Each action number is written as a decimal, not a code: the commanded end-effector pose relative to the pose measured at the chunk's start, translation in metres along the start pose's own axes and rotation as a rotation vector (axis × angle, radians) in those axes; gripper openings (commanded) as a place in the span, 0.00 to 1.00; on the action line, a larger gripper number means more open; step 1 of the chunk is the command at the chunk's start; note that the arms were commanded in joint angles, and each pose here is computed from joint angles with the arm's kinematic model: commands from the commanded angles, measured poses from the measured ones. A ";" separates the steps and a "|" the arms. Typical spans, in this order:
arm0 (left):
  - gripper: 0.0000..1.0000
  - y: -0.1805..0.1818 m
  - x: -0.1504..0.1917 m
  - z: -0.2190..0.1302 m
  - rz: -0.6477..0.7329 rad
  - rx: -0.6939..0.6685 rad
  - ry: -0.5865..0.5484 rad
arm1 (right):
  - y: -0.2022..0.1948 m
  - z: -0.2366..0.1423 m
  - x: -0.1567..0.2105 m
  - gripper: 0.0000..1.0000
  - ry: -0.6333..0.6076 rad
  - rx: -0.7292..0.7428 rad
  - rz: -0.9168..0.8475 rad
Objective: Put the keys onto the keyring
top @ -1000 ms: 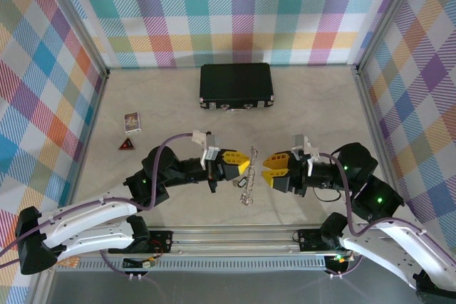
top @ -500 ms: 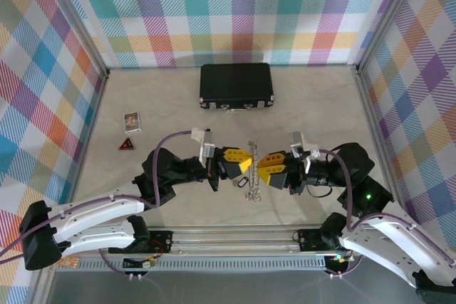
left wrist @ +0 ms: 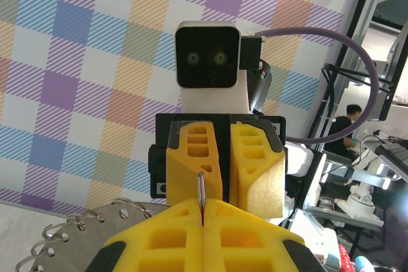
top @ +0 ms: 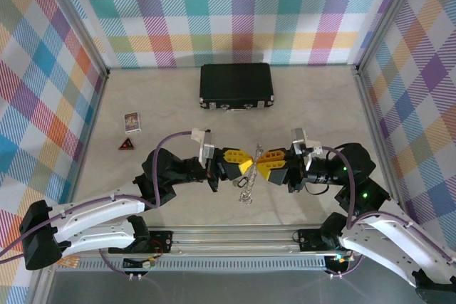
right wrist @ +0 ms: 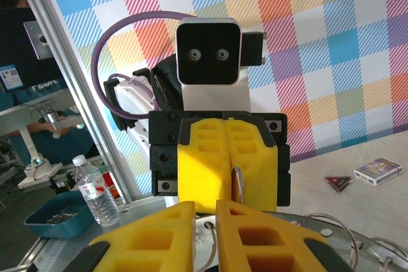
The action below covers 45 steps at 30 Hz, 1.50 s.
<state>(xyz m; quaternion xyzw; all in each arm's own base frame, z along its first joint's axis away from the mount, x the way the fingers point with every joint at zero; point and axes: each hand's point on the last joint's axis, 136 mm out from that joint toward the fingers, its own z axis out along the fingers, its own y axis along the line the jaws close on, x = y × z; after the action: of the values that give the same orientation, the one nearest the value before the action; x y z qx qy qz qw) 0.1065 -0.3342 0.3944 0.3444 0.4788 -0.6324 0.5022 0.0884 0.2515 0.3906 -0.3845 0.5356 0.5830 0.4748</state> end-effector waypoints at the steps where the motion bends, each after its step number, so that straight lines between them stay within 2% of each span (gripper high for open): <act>1: 0.00 -0.012 -0.015 -0.002 0.023 0.052 -0.057 | 0.002 0.003 -0.003 0.15 -0.021 -0.024 0.001; 12: 0.00 -0.012 -0.014 -0.002 0.019 0.054 -0.055 | -0.001 0.007 -0.002 0.15 -0.021 -0.026 0.018; 16: 0.00 -0.012 -0.014 -0.001 0.020 0.056 -0.055 | -0.005 0.007 -0.003 0.27 -0.036 -0.012 0.023; 26: 0.00 -0.012 -0.015 -0.003 0.021 0.053 -0.059 | -0.007 0.005 -0.006 0.44 -0.056 0.012 0.033; 38: 0.00 -0.011 -0.020 -0.007 0.035 0.025 -0.080 | -0.007 -0.004 -0.005 0.45 -0.075 0.043 0.053; 45: 0.00 -0.013 -0.022 -0.007 0.039 0.035 -0.083 | -0.010 -0.005 -0.003 0.41 -0.072 0.065 0.060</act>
<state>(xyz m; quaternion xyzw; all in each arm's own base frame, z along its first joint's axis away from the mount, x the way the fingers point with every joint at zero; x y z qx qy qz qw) 0.1105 -0.3323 0.3933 0.3317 0.4834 -0.6326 0.5060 0.0943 0.2461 0.3933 -0.3445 0.5389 0.5937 0.4883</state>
